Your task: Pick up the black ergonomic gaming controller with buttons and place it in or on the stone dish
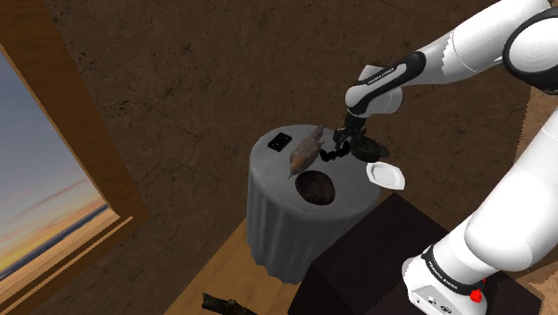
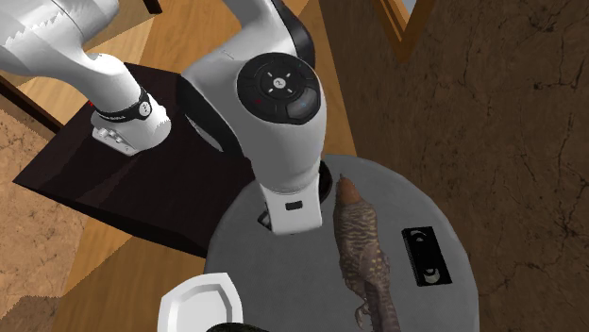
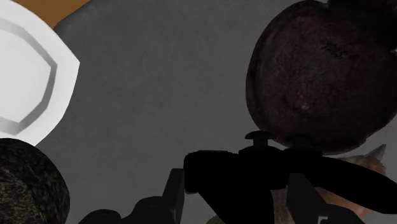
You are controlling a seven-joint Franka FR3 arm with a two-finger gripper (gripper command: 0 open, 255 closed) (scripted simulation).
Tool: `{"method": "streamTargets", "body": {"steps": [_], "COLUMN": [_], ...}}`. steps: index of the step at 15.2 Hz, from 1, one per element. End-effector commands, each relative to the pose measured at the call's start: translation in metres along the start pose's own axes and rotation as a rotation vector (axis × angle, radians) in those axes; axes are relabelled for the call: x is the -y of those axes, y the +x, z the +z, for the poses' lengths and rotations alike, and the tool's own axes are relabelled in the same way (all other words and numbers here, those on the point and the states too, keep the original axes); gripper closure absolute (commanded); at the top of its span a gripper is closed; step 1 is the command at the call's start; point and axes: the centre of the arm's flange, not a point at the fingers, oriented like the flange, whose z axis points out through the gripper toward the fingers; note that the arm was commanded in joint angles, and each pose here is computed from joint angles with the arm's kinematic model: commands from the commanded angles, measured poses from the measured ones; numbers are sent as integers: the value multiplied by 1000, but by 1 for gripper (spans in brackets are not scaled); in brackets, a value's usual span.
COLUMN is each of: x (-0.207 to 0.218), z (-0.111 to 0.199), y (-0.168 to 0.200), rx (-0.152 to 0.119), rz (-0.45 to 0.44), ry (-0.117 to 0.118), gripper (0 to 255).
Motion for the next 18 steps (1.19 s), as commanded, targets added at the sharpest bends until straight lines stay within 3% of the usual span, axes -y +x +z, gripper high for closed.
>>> {"method": "streamTargets", "body": {"steps": [1,6,18], "x": [27,100,97], "z": [0,0,63], "y": [-8,-28,-26], "rx": [-1,-1,-1], "rz": [2,2,2], "ry": [0,0,0], "gripper": [255,255,255]}}
